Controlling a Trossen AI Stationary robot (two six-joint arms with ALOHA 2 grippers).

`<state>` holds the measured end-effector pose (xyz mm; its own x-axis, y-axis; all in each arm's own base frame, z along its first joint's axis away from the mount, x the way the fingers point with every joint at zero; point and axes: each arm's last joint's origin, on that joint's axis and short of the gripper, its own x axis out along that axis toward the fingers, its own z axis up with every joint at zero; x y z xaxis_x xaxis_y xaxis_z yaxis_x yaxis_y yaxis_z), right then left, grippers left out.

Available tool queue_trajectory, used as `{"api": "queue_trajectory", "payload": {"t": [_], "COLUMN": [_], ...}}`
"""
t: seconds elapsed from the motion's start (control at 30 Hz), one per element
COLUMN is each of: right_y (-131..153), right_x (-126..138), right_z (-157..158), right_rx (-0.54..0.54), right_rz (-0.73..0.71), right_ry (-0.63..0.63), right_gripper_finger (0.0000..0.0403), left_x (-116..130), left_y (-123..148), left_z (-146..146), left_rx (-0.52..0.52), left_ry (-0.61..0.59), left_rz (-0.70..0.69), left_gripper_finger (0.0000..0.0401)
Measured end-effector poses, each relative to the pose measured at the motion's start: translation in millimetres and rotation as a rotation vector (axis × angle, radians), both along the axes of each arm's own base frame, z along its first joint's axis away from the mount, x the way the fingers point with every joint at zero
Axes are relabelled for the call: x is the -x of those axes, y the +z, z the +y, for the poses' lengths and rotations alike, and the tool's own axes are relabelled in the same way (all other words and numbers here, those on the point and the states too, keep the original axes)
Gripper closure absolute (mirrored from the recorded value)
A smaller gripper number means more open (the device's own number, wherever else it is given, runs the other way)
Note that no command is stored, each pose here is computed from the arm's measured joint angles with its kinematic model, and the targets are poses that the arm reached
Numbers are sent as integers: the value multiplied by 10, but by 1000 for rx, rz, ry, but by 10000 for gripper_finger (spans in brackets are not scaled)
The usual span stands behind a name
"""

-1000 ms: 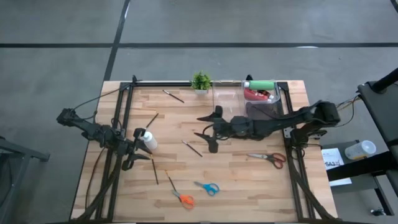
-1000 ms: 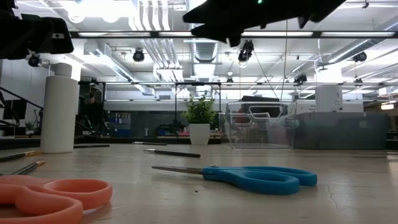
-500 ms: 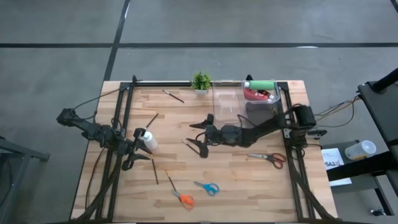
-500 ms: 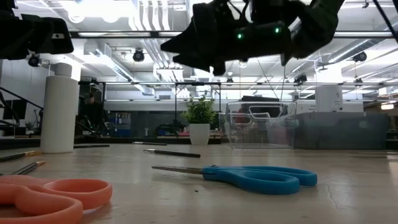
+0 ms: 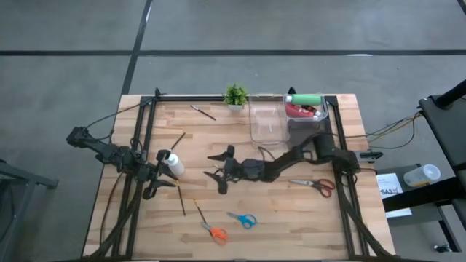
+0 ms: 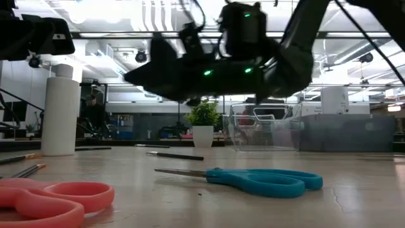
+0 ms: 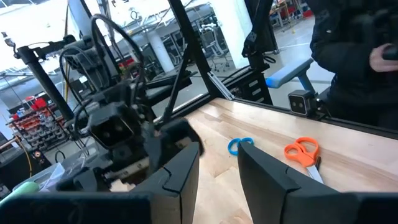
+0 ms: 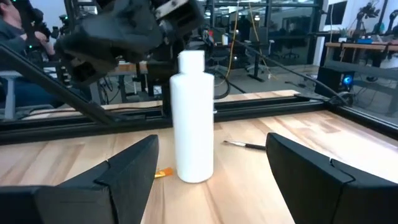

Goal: Pick & Place Paint Supplies
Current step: Put the white paint bottle into the right transparent bin

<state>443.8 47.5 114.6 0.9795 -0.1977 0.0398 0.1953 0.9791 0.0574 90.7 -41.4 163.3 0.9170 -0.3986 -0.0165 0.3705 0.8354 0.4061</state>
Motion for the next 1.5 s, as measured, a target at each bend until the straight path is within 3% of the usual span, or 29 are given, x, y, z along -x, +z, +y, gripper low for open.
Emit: {"api": "queue_trajectory", "payload": {"t": [0.37,0.73,1.5], "right_y": [-220,-16,233], "right_x": [-453,-775,-981], "right_z": [117,94,-158], "right_rx": [81,118,103], "right_rz": [-28,101,102], "right_ry": [-3,12,185], "right_gripper_finger": [108,108,108], "left_x": [0,0,0], "left_y": [0,0,0], "left_z": [0,0,0], "left_rx": [0,0,0], "left_ry": [0,0,0], "left_rz": [0,0,0], "left_gripper_finger": [283,283,283]}}
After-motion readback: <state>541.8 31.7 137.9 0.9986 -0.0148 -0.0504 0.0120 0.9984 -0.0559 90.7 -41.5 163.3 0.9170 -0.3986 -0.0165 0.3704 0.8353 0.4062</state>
